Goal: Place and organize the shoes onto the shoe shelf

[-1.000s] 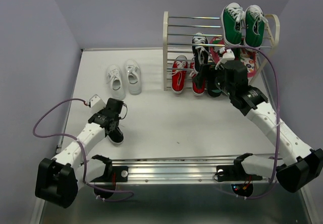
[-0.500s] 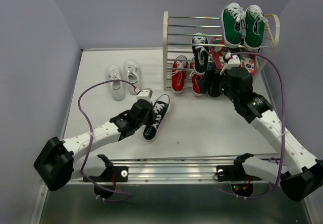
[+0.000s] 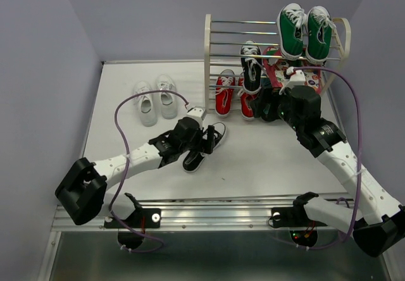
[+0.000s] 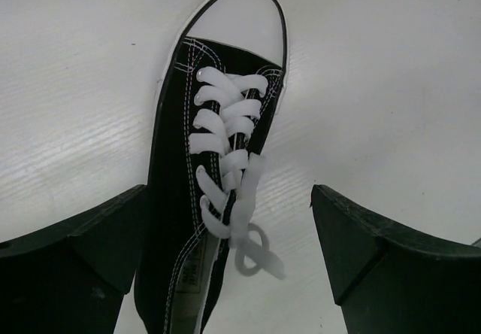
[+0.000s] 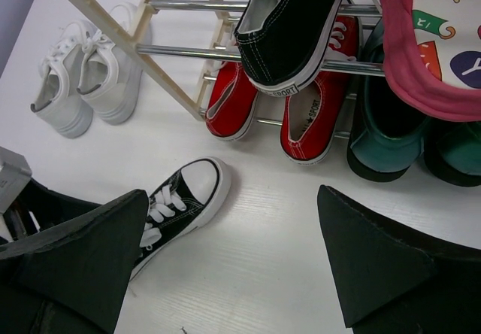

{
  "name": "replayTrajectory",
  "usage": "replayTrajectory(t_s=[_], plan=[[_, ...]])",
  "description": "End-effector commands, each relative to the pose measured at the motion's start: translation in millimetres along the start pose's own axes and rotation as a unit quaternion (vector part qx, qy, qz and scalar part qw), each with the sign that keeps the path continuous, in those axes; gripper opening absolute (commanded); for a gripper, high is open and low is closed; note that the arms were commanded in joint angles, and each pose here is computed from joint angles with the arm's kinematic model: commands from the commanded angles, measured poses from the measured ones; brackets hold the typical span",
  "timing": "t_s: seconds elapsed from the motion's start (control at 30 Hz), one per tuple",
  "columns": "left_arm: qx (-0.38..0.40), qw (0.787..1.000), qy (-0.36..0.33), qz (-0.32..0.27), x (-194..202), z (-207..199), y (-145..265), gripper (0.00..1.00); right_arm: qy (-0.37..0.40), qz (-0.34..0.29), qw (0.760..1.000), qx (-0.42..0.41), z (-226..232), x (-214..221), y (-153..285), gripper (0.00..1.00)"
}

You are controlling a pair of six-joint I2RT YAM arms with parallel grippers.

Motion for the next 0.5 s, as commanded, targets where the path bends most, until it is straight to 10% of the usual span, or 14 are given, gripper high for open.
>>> replayTrajectory(t_s=[0.0,0.47], plan=[[-0.005,1.0,0.022,-0.019,-20,-3,31,0.99,-0.001,-0.014,1.0,0.007,-4,-4,5,1.0],[0.0,0.99,0.018,0.143,56,-7,38,0.99,0.008,0.011,1.0,0.019,-8,8,-7,1.0]])
Point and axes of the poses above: each gripper's point midway between its finger pads, its own y axis back along the fingers, its own z axis along the line the jaws close on, x = y × z, the point moved 5 cm from there along y, back along the fingers, and after that the axes turned 13 degrees about -y, right-handed, at the moved point
